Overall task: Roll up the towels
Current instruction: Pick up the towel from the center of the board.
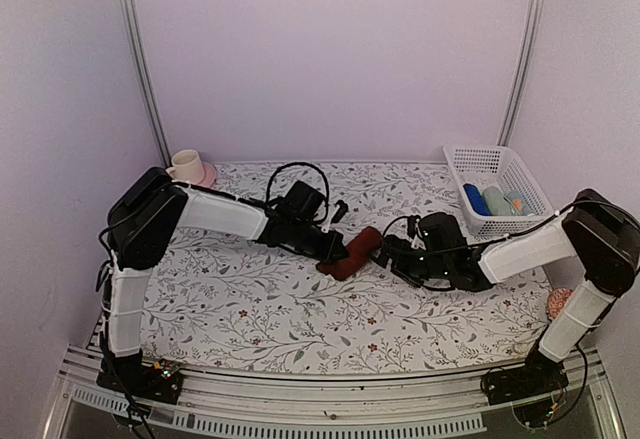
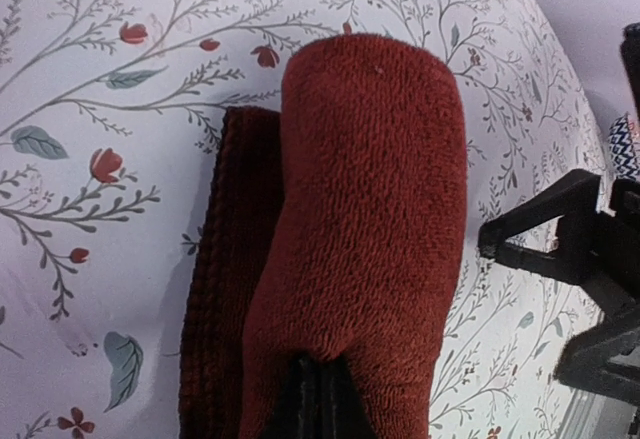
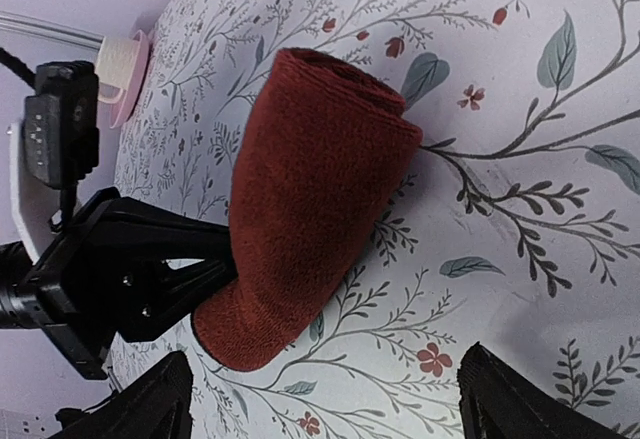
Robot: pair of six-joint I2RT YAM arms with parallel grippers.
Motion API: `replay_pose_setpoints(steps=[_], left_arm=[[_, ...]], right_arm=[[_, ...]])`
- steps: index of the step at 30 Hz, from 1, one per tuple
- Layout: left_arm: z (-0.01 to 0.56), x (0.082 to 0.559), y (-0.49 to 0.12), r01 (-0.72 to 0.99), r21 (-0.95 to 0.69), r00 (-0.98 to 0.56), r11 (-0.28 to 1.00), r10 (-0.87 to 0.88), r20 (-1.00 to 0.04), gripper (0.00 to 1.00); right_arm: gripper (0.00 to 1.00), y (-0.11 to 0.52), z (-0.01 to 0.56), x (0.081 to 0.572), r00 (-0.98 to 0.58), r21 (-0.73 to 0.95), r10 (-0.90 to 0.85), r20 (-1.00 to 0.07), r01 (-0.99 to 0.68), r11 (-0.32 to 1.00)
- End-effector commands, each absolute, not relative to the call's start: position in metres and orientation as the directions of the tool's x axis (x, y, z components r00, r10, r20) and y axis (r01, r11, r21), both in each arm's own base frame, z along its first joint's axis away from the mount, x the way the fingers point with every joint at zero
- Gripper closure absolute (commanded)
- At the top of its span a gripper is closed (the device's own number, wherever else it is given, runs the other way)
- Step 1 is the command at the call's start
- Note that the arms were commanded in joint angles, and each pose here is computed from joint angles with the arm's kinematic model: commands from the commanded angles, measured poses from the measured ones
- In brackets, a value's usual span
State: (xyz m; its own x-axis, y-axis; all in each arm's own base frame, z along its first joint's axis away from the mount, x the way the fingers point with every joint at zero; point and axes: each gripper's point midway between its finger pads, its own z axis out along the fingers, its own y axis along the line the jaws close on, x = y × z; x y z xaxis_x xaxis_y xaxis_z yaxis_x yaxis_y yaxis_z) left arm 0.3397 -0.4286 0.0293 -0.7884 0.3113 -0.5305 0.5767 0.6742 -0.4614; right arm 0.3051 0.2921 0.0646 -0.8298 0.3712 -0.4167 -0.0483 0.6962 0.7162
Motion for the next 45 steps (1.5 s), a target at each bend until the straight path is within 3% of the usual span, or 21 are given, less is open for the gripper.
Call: replay_pose_setpoints(steps=[1, 9, 16, 22, 37, 41, 45], left_arm=[[-0.038, 0.285, -0.404, 0.423, -0.525, -0.906, 0.738, 0.332, -0.264, 1.0], [-0.051, 0.275, -0.392, 0.302, -0.626, -0.953, 0.719, 0.252, -0.17, 1.0], [-0.051, 0.266, -0.389, 0.229, -0.687, -0.971, 0.69, 0.217, -0.106, 1.0], [-0.055, 0.263, -0.385, 0.176, -0.718, -0.98, 0.674, 0.188, -0.064, 1.0], [-0.05, 0.284, -0.369, 0.156, -0.718, -0.987, 0.678, 0.133, -0.089, 1.0], [-0.052, 0.283, -0.369, 0.16, -0.713, -0.986, 0.683, 0.14, -0.088, 1.0], [-0.045, 0.285, -0.372, 0.181, -0.721, -0.983, 0.668, 0.154, -0.104, 1.0]], right_arm=[[0.09, 0.315, 0.063, 0.319, -0.839, 0.778, 0.414, -0.352, -0.017, 0.628], [0.13, 0.338, 0.043, 0.331, -0.866, 0.793, 0.398, -0.303, 0.002, 0.609], [0.24, 0.356, 0.033, 0.334, -0.89, 0.827, 0.376, -0.258, -0.002, 0.562], [0.29, 0.363, 0.035, 0.338, -0.887, 0.836, 0.366, -0.281, -0.039, 0.548], [0.43, 0.389, 0.045, 0.339, -0.885, 0.853, 0.303, -0.352, -0.17, 0.493], [0.53, 0.391, 0.041, 0.338, -0.89, 0.852, 0.291, -0.35, -0.173, 0.493], [0.72, 0.396, 0.039, 0.338, -0.897, 0.858, 0.277, -0.345, -0.181, 0.482]])
